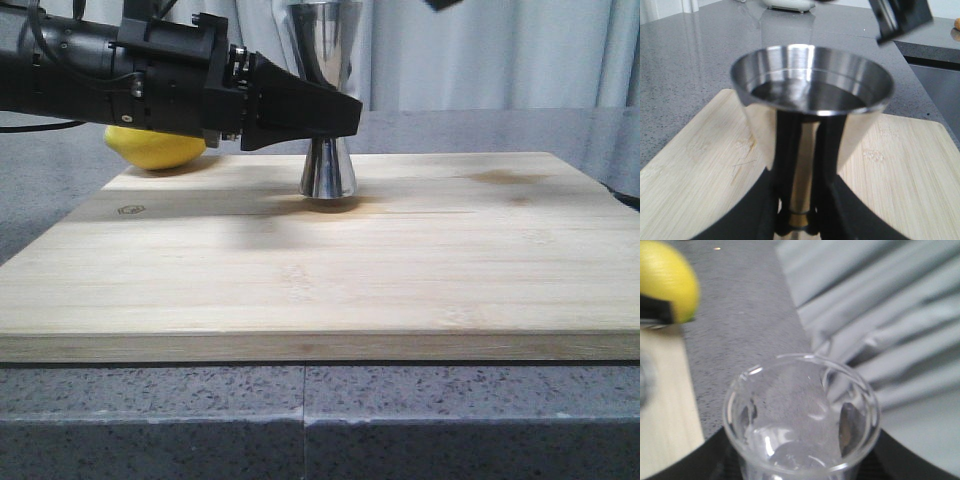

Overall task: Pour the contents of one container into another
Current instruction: 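Tilt the beaker upright and move it back with the right gripper, then lower the beaker onto the board and open the right gripper, then raise the right gripper away and lower the jigger with the left gripper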

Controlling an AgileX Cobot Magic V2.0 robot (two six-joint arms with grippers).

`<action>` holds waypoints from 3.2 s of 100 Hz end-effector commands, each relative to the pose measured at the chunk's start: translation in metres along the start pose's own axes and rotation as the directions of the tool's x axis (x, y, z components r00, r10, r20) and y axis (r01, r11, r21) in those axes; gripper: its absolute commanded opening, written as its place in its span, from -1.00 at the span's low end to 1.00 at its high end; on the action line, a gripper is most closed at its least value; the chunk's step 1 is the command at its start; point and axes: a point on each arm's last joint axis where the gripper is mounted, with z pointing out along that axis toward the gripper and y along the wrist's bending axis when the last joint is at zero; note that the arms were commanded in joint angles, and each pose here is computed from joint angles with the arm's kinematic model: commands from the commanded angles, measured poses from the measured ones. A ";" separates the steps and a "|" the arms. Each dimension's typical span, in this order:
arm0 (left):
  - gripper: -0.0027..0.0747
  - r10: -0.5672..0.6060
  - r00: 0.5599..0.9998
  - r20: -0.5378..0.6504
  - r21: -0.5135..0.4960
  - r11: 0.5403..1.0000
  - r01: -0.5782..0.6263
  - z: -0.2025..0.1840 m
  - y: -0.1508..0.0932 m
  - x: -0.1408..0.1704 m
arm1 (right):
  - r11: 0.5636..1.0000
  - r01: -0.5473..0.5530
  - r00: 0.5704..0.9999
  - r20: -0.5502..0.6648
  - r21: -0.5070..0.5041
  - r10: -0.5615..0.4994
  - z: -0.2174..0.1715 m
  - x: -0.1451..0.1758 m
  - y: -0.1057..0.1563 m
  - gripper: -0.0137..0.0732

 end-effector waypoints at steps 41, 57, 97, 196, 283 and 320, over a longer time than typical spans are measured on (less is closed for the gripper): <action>-0.69 0.027 0.987 0.160 0.037 0.999 -0.033 -0.002 -0.008 -0.035 | 0.769 -0.627 0.775 0.201 0.124 0.599 -0.040 0.056 -0.011 -0.07; -0.69 0.027 0.987 0.160 0.037 0.999 -0.033 -0.002 -0.008 -0.035 | 0.756 -0.642 0.763 0.195 0.127 0.616 -0.046 0.076 0.009 -0.06; -0.69 0.027 0.987 0.160 0.037 0.999 -0.033 -0.002 -0.008 -0.035 | 0.720 -0.679 0.733 0.183 0.142 0.656 -0.045 0.103 0.044 -0.06; -0.69 0.027 0.987 0.160 0.037 0.999 -0.033 -0.002 -0.008 -0.035 | 0.671 -0.733 0.680 0.109 0.114 0.725 -0.027 0.133 0.072 0.26; -0.69 0.027 0.987 0.160 0.037 0.999 -0.033 -0.002 -0.008 -0.035 | 0.653 -0.731 0.681 0.279 0.198 0.677 -0.086 0.077 0.029 0.45; -0.69 0.027 0.987 0.160 0.037 0.999 -0.033 -0.002 -0.008 -0.035 | 0.662 -0.721 0.689 0.311 0.204 0.654 -0.095 0.068 0.025 0.45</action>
